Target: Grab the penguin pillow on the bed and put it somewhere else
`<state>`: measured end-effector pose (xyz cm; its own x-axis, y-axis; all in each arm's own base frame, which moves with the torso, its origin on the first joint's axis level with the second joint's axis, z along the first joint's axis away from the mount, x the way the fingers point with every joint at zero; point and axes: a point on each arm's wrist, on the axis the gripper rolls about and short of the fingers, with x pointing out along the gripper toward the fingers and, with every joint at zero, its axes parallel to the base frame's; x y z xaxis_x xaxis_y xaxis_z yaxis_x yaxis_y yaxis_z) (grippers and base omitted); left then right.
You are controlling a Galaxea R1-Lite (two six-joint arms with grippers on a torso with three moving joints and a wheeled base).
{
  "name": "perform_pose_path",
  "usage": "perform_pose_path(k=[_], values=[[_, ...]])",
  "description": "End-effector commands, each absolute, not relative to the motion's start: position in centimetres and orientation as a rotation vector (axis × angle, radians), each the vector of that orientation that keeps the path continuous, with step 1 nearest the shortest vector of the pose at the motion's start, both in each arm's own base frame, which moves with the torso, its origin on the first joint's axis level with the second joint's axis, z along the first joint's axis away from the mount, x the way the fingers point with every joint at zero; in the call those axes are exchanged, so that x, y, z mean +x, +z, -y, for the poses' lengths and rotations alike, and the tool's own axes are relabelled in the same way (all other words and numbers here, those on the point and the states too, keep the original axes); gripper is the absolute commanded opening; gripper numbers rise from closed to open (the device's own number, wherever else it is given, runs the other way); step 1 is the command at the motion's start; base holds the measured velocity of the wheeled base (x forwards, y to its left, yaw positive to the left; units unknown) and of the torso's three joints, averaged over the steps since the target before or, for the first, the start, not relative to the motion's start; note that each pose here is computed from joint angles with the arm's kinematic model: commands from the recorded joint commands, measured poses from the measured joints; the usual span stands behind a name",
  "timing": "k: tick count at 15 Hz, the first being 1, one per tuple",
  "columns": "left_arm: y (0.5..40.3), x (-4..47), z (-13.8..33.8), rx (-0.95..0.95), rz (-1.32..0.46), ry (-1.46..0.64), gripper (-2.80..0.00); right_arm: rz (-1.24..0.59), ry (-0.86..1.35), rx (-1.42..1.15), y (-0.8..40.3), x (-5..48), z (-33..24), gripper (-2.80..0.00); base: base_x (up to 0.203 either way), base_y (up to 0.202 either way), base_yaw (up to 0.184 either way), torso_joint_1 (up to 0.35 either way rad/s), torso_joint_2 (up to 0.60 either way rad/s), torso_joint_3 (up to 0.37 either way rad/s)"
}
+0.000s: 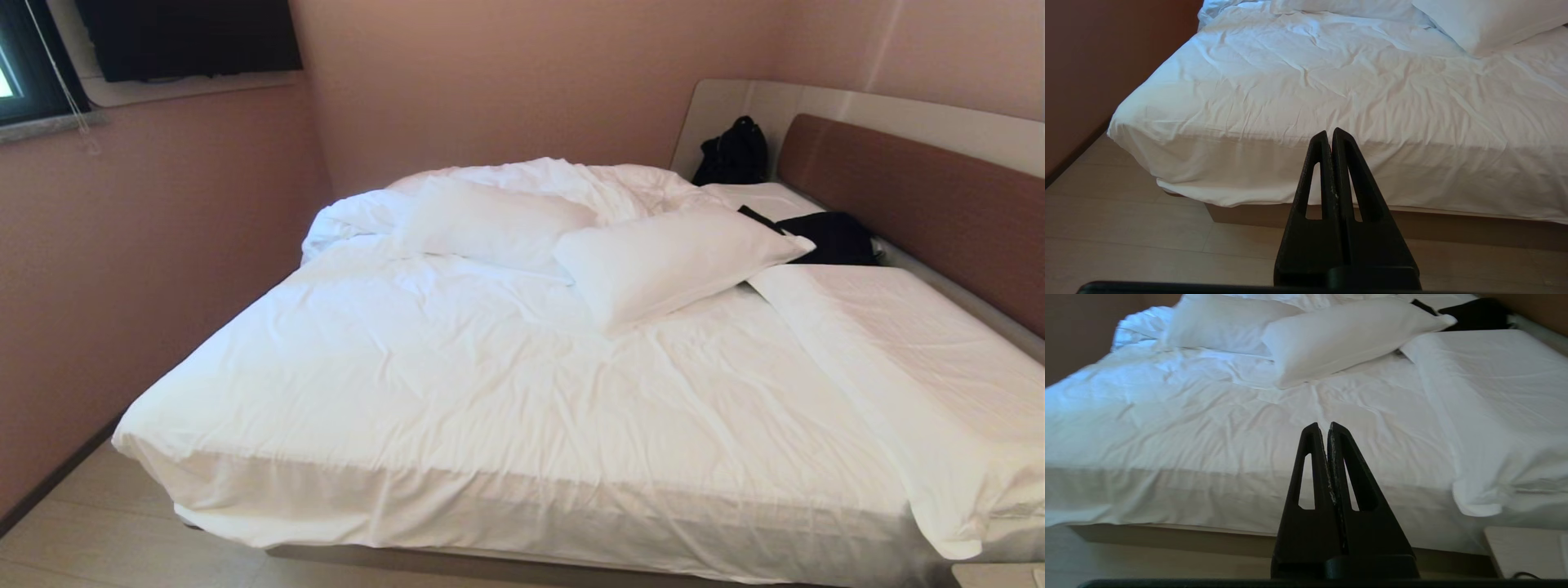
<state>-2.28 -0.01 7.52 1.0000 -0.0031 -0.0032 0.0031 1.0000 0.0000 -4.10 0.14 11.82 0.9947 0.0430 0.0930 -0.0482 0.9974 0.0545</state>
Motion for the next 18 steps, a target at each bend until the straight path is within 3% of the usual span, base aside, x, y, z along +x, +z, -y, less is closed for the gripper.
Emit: perform_pose_path(k=[1,7,18], values=[[7.5,-2.3,0.0,0.0,-0.003,-0.003,-2.8,0.146,-0.025,0.03,11.4,-3.6,0.0,-2.8,0.0,0.0,0.0,0.0,0.0,0.0],[7.5,-2.3,0.0,0.0,-0.003,-0.003,-2.8,0.082,-0.03,0.01,8.8,-2.5,0.0,-2.8,0.0,0.0,0.0,0.0,0.0,0.0],[7.5,-2.3,0.0,0.0,-0.004,-0.003,-2.8,0.001,-0.02,-0.006,7.7,-2.3,0.0,-2.8,0.0,0.0,0.0,0.0,0.0,0.0]])
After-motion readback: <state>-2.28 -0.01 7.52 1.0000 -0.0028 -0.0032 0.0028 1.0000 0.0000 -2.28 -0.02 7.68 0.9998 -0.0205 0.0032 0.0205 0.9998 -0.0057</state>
